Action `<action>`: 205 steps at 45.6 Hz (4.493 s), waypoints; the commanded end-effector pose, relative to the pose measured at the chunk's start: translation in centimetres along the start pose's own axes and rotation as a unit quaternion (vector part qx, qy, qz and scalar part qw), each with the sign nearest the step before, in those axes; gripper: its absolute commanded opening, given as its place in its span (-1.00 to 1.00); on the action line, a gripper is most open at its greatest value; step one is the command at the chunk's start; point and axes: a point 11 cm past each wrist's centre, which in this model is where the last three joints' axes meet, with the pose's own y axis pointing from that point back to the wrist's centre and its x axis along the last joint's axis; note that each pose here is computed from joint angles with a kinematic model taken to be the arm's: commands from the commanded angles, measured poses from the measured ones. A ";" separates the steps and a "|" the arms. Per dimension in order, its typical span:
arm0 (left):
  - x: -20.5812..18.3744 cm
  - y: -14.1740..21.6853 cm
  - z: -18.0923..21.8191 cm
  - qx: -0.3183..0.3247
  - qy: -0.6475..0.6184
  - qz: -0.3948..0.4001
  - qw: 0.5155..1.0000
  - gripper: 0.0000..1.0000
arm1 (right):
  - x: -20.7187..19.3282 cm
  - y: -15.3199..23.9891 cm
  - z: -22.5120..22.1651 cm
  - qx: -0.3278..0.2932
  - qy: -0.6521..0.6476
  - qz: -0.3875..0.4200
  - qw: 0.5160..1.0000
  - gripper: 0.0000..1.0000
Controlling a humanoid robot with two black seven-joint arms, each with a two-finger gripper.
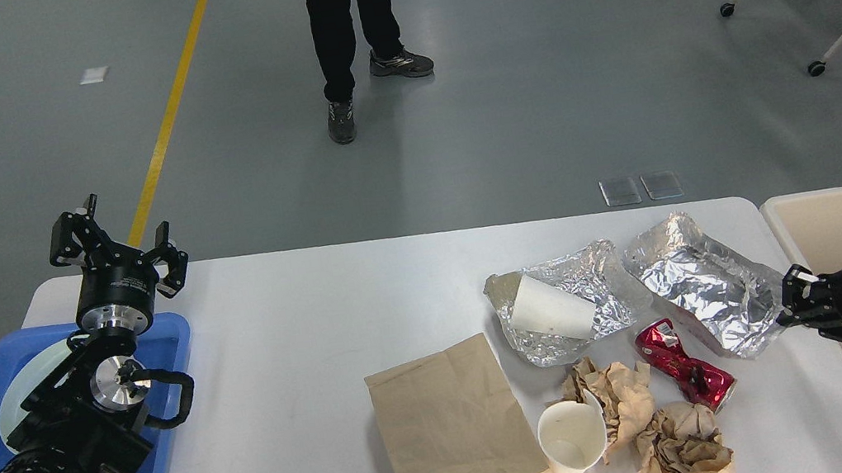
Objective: Tidy desktop
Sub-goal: 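Lift the foil wrap and drop it into the beige bin, then move the right gripper over the red snack wrapper and lower it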
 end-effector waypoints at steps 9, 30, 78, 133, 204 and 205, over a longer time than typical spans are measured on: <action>0.1 0.0 0.0 0.000 0.000 0.001 1.000 0.93 | 6.1 6.7 -4.2 0.056 -0.006 0.045 0.997 -1.00; 0.1 0.0 0.0 0.000 0.000 0.001 1.000 0.93 | 11.5 24.8 -17.1 0.204 0.072 0.054 0.975 -1.00; 0.0 0.0 0.0 0.000 0.000 0.000 1.000 0.93 | 10.3 9.8 15.1 -0.098 -0.043 0.268 0.958 -1.00; 0.1 0.0 0.0 0.000 0.000 0.001 1.000 0.93 | -2.4 12.9 -27.6 0.014 0.353 -0.025 0.935 1.00; 0.0 0.0 0.0 0.000 0.000 0.000 1.000 0.93 | -11.0 -1.5 -12.4 -0.079 0.515 -0.073 0.851 1.00; 0.0 0.0 0.0 0.000 0.000 0.000 1.000 0.93 | -11.0 -1.8 -12.2 -0.078 0.515 -0.070 0.850 1.00</action>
